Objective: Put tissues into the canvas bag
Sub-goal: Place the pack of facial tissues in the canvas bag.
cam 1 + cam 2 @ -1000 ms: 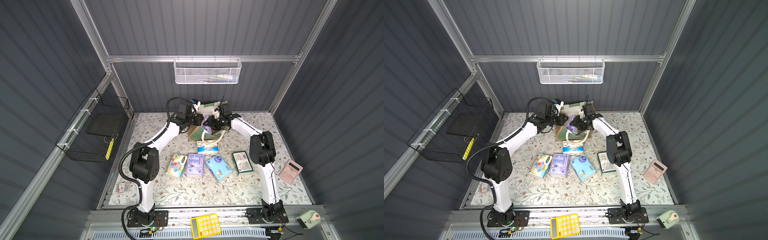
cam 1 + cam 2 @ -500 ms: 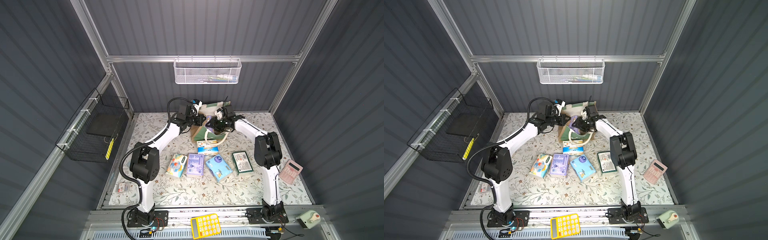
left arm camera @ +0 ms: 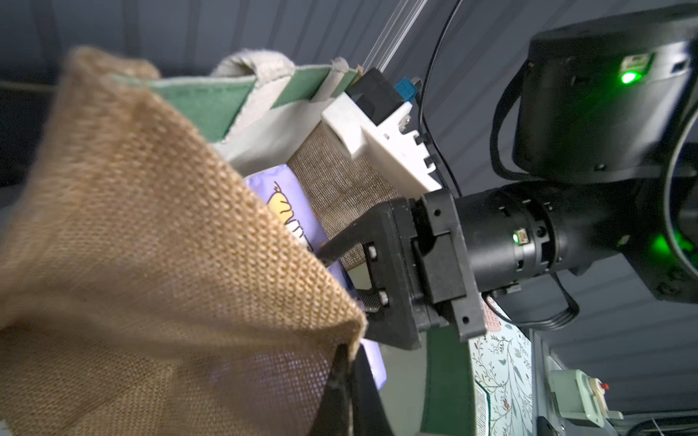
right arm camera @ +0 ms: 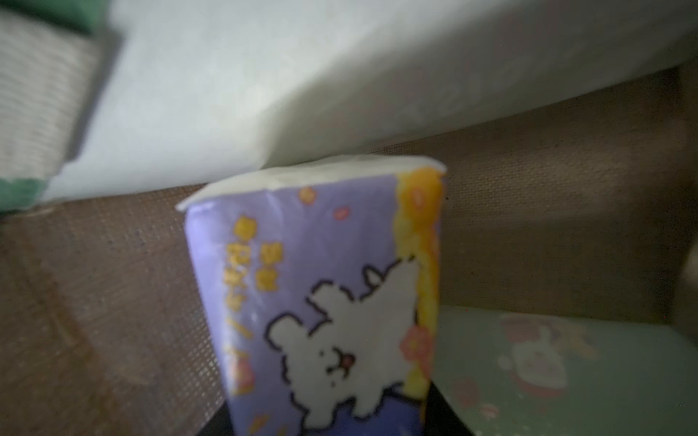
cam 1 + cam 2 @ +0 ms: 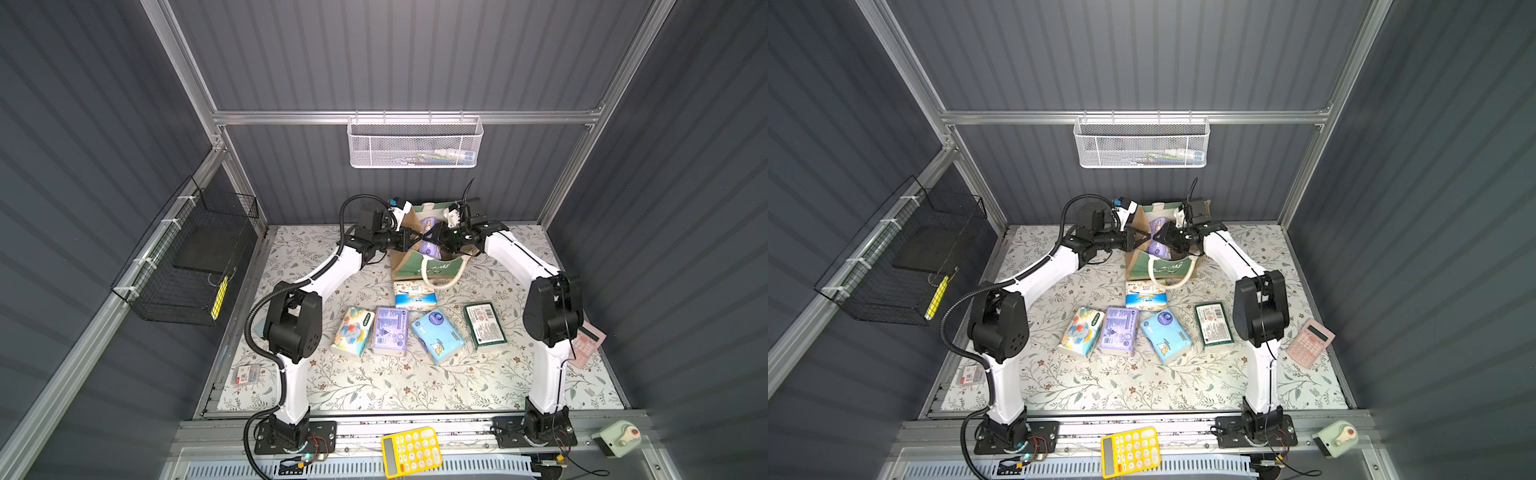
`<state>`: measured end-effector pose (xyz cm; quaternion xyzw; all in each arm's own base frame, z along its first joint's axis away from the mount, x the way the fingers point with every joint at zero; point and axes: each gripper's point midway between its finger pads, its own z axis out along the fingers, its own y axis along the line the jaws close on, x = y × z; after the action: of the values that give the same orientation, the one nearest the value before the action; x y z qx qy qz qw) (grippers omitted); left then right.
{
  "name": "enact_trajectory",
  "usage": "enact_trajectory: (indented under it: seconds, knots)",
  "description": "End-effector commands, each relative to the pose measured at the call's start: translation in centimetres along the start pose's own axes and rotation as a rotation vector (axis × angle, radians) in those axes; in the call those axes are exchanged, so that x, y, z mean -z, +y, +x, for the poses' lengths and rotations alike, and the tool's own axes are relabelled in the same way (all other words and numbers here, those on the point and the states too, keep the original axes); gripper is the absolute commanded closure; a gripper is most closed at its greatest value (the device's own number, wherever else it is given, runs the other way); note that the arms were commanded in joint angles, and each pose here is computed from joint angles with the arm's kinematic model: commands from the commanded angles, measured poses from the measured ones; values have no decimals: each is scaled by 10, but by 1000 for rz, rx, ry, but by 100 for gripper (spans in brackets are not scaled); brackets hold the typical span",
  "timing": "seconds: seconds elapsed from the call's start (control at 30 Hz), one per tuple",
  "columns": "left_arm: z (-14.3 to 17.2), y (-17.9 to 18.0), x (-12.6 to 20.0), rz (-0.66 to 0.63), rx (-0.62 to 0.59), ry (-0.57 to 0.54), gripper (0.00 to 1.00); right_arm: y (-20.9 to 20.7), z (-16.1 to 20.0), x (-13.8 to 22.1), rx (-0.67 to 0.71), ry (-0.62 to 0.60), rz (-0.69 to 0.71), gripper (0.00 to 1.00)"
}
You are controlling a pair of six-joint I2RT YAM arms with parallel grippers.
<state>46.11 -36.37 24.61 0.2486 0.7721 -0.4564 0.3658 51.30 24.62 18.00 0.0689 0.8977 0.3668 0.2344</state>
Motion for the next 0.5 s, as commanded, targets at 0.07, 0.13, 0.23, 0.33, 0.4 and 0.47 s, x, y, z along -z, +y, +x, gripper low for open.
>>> enact_trajectory:
  seconds: [0.07, 0.13, 0.23, 0.33, 0.4, 0.47]
  knots:
    - [0, -13, -7, 87, 11, 15, 98, 14, 0, -25, -1, 4, -98, 52]
    - [1, -11, -8, 85, 8, 19, 98, 18, 5, -36, 13, 33, -126, 52]
    - [3, -5, -7, 79, 16, 19, 98, 24, 17, -51, 72, 88, -143, 51]
    - [-4, 8, 0, 95, 70, -18, 98, 15, 32, -62, 118, 162, -97, 51]
    - [-8, 10, 5, 108, 77, -36, 98, 9, 35, -66, 124, 171, -82, 49]
    - [-8, 9, 6, 106, 64, -27, 97, 5, 37, -69, 142, 170, -78, 47]
